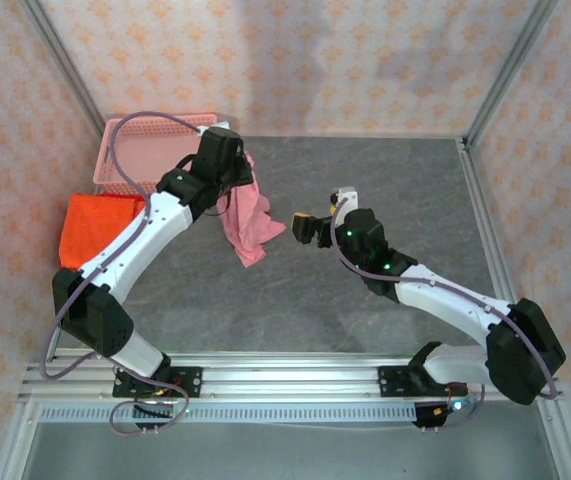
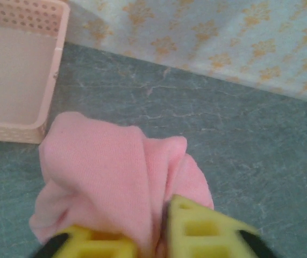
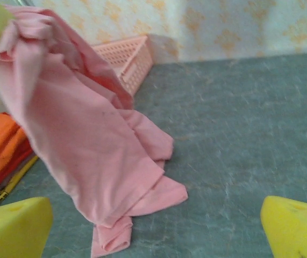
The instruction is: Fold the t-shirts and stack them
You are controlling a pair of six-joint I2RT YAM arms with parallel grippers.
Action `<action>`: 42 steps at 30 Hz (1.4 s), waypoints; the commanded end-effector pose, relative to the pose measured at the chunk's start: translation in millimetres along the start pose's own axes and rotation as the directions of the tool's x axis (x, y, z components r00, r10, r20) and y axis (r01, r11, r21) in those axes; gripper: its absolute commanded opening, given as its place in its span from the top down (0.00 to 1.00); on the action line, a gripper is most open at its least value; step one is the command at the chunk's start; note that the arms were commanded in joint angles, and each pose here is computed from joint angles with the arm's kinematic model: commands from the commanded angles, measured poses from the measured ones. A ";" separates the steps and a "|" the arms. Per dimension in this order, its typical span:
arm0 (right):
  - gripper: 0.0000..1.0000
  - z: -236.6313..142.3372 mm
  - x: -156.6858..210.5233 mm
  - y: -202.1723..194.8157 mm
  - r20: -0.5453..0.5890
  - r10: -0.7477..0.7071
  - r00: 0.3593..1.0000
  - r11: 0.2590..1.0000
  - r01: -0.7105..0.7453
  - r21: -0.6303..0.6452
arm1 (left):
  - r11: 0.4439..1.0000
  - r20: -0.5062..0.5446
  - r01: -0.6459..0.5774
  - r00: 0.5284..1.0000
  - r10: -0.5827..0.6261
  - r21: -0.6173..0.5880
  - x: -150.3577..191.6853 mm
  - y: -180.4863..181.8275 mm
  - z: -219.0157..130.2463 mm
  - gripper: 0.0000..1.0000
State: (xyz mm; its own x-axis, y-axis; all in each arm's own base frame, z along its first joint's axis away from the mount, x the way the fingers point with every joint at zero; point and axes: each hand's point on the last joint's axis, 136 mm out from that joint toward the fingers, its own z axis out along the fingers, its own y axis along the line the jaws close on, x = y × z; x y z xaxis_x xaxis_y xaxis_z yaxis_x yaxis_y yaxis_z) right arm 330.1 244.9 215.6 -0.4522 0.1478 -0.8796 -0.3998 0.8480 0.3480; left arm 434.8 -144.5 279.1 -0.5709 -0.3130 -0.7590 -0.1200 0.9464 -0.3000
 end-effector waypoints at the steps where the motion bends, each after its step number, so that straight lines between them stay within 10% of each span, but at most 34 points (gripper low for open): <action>1: 0.01 10.2 7.8 -6.6 -0.073 0.056 0.996 0.997 -0.053 0.048 | 0.994 0.074 0.063 0.996 -0.057 -0.091 -16.9 32.9 4.7 0.50; 4: 0.01 26.5 22.9 -5.1 -0.172 0.065 0.983 0.997 -0.055 0.059 | 0.985 0.090 0.090 0.993 -0.077 -0.151 -15.2 57.3 2.8 0.01; 20: 0.15 114.7 90.3 -16.7 -0.463 0.223 0.858 0.969 -0.145 0.199 | 0.964 -0.135 0.012 0.990 -0.050 -0.267 116.8 88.0 13.7 0.00; 32: 0.15 102.1 82.5 -49.7 -0.366 0.327 0.871 0.937 -0.247 0.247 | 0.954 -0.329 -0.153 0.942 0.063 -0.257 183.0 46.5 87.0 0.27; 40: 0.15 86.4 83.0 -60.9 -0.340 0.319 0.885 0.933 -0.231 0.275 | 0.939 -0.353 -0.187 0.932 0.078 -0.287 189.2 50.1 103.0 0.98; 42: 0.14 85.2 79.7 -60.9 -0.330 0.314 0.890 0.935 -0.230 0.271 | 0.940 -0.353 -0.186 0.932 0.078 -0.284 188.3 51.3 100.6 1.00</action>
State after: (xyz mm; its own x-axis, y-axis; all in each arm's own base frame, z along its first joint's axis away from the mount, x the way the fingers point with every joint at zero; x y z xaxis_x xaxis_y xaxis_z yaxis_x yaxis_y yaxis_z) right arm 379.4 254.1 79.9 -0.8324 0.1954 -0.5187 -0.0579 0.9001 0.4319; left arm 399.2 -171.2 54.3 -0.8387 -0.1882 -0.5110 -0.2211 0.9752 0.0038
